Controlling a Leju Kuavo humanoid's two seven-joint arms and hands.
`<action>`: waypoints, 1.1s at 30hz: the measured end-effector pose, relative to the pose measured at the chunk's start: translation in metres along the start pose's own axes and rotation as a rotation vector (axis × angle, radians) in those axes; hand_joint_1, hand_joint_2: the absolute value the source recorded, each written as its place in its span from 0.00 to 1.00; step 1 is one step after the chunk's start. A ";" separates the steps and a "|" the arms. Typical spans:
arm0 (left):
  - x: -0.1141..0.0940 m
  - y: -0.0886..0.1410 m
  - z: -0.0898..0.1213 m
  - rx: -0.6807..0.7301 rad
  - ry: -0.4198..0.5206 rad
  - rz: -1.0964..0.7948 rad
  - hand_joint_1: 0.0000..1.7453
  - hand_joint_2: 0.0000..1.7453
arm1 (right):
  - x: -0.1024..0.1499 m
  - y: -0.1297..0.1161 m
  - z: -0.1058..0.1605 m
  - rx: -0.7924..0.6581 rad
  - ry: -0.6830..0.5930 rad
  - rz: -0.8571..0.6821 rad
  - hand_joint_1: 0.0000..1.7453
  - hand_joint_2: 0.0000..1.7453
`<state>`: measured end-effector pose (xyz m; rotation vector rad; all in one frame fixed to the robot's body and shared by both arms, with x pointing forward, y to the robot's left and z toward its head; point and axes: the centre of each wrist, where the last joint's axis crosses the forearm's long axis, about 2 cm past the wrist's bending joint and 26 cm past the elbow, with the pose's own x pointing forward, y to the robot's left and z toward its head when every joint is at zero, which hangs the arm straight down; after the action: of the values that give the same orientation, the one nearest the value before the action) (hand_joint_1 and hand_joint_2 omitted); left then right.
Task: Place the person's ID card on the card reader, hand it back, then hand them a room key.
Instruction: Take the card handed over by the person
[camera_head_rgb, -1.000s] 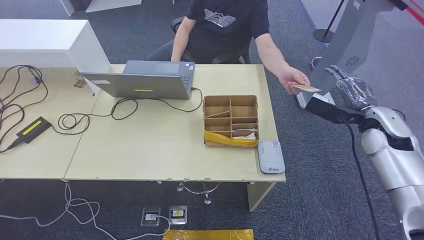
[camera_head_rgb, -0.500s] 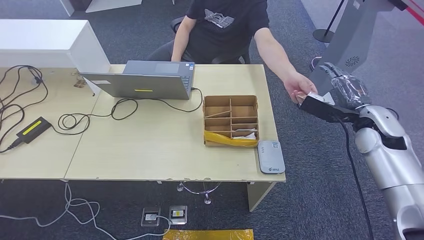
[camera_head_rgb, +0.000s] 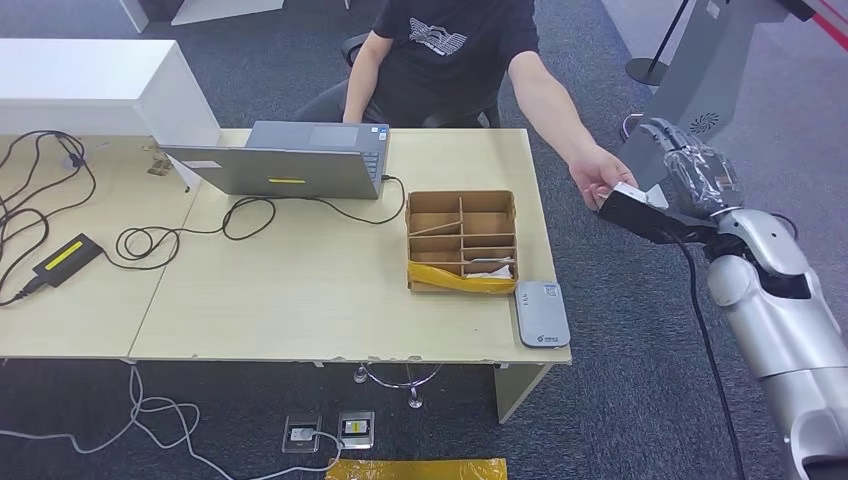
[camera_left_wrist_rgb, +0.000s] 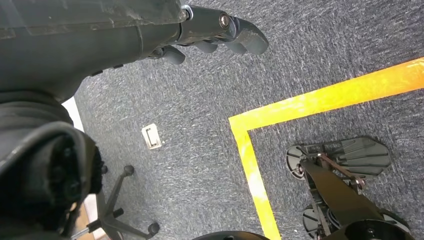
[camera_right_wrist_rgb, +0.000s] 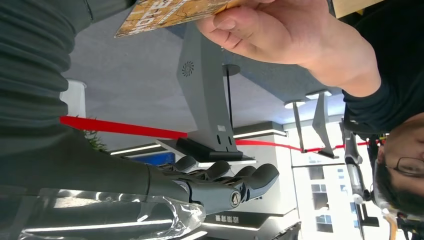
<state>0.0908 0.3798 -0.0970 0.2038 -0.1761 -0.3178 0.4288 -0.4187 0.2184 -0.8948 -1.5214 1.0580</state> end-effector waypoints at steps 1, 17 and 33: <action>0.000 0.000 0.000 0.000 0.000 0.000 0.00 0.00 | 0.000 0.000 0.000 -0.003 -0.003 0.001 0.00 1.00; 0.000 0.000 0.000 0.001 0.007 0.000 0.00 0.00 | 0.003 0.006 -0.001 -0.010 -0.007 0.026 1.00 1.00; -0.001 0.003 0.000 0.005 0.008 -0.007 0.00 0.00 | -0.003 0.013 0.007 0.017 0.025 0.088 1.00 1.00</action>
<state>0.0907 0.3827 -0.0966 0.2110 -0.1687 -0.3237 0.4228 -0.4184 0.2047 -0.9673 -1.4618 1.1169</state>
